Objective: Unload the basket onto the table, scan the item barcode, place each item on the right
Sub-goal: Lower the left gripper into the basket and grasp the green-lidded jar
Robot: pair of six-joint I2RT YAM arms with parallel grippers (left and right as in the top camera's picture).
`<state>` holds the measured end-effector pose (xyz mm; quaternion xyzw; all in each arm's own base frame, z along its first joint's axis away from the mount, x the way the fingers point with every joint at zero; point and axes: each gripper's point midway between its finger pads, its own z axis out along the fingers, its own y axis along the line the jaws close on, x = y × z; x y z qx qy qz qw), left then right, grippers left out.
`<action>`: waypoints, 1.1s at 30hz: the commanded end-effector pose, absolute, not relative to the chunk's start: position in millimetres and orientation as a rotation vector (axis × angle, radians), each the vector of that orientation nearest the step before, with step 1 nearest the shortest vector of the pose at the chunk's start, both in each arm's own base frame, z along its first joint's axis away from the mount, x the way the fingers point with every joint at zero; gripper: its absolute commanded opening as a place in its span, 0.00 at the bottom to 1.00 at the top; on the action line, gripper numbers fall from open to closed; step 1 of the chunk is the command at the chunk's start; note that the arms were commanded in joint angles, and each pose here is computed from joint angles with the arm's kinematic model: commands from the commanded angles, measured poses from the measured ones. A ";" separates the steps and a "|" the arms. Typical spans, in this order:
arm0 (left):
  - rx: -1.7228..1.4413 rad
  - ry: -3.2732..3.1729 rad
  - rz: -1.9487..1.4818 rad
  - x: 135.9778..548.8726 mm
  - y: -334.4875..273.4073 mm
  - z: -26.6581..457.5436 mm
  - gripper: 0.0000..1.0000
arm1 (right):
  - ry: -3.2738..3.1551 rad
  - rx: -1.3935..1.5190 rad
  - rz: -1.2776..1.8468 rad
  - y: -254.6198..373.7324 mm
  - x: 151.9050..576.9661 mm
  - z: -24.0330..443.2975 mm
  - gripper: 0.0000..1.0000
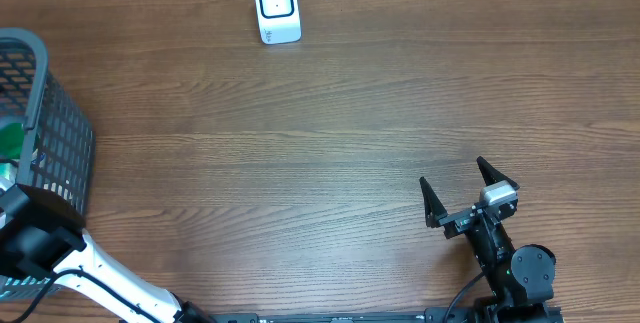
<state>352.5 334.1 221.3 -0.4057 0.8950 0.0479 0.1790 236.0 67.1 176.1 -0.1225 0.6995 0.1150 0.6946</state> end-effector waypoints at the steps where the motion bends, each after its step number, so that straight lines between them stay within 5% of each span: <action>1: -1.144 2.595 0.102 342.8 337.5 200.3 0.84 | 1.560 -0.271 0.264 67.6 236.0 173.9 1.00; 16: -1.115 2.669 0.049 338.6 335.0 169.4 0.96 | 1.560 -0.271 0.264 67.6 236.0 173.9 1.00; 33: -1.107 2.733 0.069 335.7 339.4 114.9 1.00 | 1.560 -0.271 0.264 67.6 236.0 173.9 1.00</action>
